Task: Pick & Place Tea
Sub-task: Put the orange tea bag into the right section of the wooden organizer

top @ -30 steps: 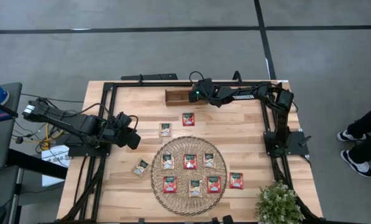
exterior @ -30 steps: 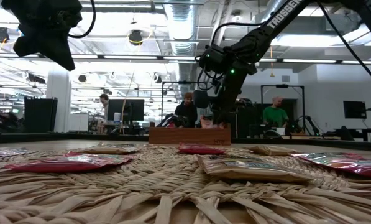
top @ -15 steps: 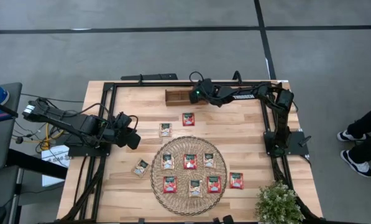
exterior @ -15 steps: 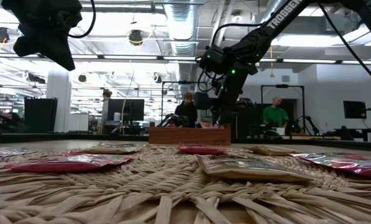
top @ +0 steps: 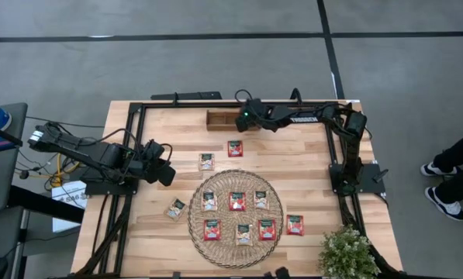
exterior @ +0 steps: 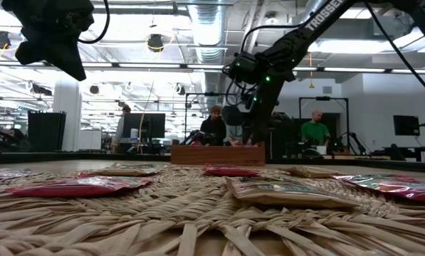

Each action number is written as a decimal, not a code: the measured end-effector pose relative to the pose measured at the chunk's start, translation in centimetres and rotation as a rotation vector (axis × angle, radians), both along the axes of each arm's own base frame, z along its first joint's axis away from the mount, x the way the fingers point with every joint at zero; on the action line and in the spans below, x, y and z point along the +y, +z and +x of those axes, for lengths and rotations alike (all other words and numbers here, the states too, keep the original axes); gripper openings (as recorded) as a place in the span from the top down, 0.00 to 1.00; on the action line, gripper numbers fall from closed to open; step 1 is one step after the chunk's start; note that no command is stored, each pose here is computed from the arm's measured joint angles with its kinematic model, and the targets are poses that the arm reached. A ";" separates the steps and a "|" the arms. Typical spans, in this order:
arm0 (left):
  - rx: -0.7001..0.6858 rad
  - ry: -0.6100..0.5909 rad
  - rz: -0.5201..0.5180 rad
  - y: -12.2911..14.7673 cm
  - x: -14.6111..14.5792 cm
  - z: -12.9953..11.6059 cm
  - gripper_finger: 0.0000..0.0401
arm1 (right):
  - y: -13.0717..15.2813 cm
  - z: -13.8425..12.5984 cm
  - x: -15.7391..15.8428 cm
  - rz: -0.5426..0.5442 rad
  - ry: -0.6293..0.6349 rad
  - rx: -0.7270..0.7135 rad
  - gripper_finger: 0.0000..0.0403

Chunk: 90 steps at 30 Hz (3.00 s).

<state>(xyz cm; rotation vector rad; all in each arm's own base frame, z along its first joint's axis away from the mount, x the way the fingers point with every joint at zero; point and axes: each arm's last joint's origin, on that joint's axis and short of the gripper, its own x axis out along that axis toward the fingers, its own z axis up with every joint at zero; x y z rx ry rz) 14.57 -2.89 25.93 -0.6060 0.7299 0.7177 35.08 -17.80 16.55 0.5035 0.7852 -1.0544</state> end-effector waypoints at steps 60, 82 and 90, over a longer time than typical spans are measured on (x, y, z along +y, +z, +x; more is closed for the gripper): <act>-0.025 -0.008 -0.003 0.1 -0.1 0.2 1.00 | 3.9 1.2 -5.5 0.033 0.313 0.047 0.84; -0.022 -0.021 -0.006 0.1 -0.1 0.3 1.00 | 3.2 0.7 -4.9 0.118 0.344 0.218 0.84; -0.027 -0.022 -0.008 0.2 -0.1 0.3 1.00 | 3.9 0.5 -4.8 0.091 0.330 0.223 0.84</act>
